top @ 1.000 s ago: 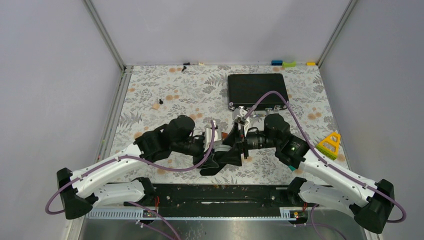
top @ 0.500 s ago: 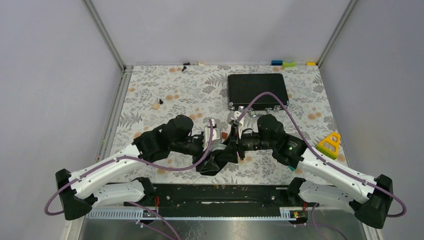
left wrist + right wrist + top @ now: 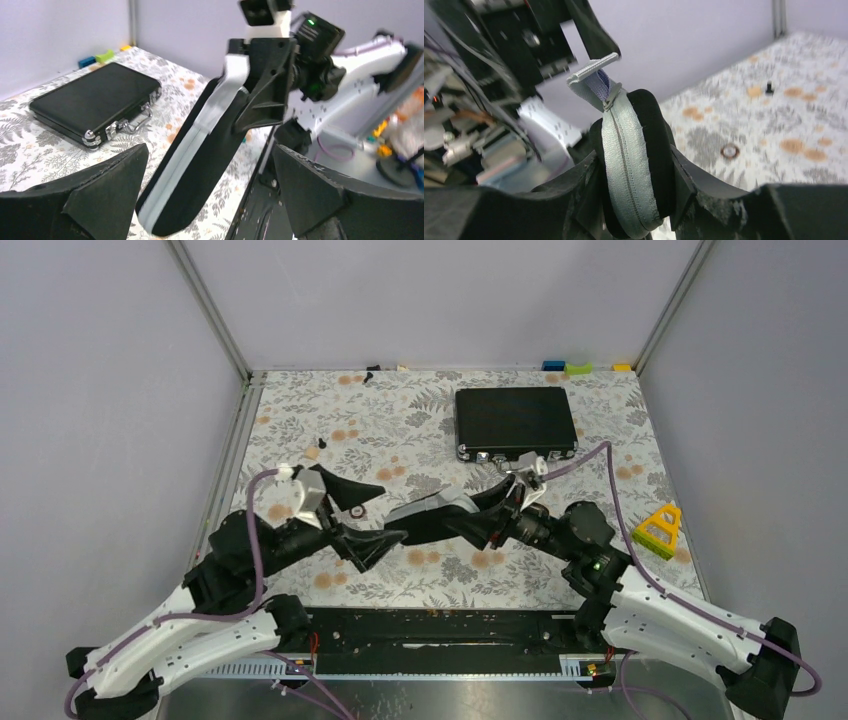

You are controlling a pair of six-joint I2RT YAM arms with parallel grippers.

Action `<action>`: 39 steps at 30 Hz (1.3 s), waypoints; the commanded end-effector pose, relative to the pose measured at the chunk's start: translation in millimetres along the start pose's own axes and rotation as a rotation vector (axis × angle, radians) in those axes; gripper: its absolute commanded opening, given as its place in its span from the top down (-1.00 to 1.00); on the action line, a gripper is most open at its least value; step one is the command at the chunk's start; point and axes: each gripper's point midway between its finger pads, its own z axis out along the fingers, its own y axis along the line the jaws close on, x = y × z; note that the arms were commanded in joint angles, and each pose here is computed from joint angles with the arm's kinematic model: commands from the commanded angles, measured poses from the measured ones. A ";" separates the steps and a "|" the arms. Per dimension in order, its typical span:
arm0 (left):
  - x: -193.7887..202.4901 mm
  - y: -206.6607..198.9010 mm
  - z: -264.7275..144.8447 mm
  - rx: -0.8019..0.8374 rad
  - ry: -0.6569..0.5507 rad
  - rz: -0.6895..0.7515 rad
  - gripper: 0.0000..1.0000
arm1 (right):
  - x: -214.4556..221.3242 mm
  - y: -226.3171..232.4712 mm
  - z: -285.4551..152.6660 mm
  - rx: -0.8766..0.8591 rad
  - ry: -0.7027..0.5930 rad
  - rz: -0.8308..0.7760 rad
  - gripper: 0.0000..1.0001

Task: Open the umbrella

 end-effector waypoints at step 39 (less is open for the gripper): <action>-20.7 50.7 2.9 -0.207 -0.369 -1.144 -0.98 | -103.3 35.5 -1.7 -0.107 -0.340 -0.733 1.00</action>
